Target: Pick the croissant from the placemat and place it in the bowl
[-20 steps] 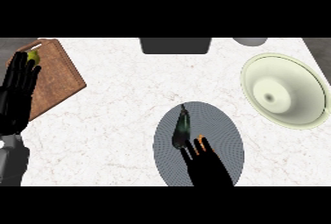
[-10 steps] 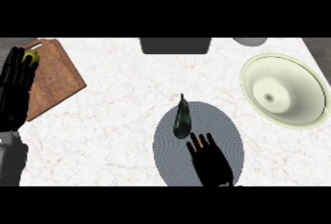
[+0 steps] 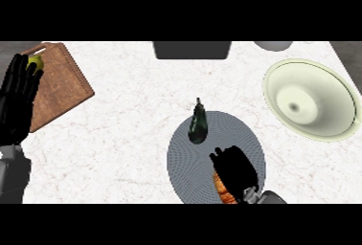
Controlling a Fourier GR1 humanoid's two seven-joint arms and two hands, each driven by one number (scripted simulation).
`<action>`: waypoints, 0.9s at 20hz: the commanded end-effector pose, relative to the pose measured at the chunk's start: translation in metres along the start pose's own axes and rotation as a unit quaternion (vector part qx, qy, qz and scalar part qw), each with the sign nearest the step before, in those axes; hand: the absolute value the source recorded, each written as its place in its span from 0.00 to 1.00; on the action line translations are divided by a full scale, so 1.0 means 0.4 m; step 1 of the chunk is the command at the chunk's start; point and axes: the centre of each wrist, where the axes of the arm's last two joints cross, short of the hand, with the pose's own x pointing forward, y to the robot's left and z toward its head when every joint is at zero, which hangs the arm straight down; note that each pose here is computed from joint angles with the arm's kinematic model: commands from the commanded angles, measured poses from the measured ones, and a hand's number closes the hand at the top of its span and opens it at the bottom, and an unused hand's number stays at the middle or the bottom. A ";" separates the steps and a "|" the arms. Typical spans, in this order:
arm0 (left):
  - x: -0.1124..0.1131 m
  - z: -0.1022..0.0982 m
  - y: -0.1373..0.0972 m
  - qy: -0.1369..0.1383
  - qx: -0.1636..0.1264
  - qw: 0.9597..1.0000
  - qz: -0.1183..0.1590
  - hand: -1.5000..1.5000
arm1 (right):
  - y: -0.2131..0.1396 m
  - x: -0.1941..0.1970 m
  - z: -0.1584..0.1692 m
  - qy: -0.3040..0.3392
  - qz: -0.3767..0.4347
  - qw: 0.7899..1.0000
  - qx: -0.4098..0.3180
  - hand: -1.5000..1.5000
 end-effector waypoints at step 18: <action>-0.007 0.058 0.105 0.006 0.059 0.998 -0.017 0.50 | 0.253 -0.859 0.582 0.425 -0.270 0.859 -0.089 1.00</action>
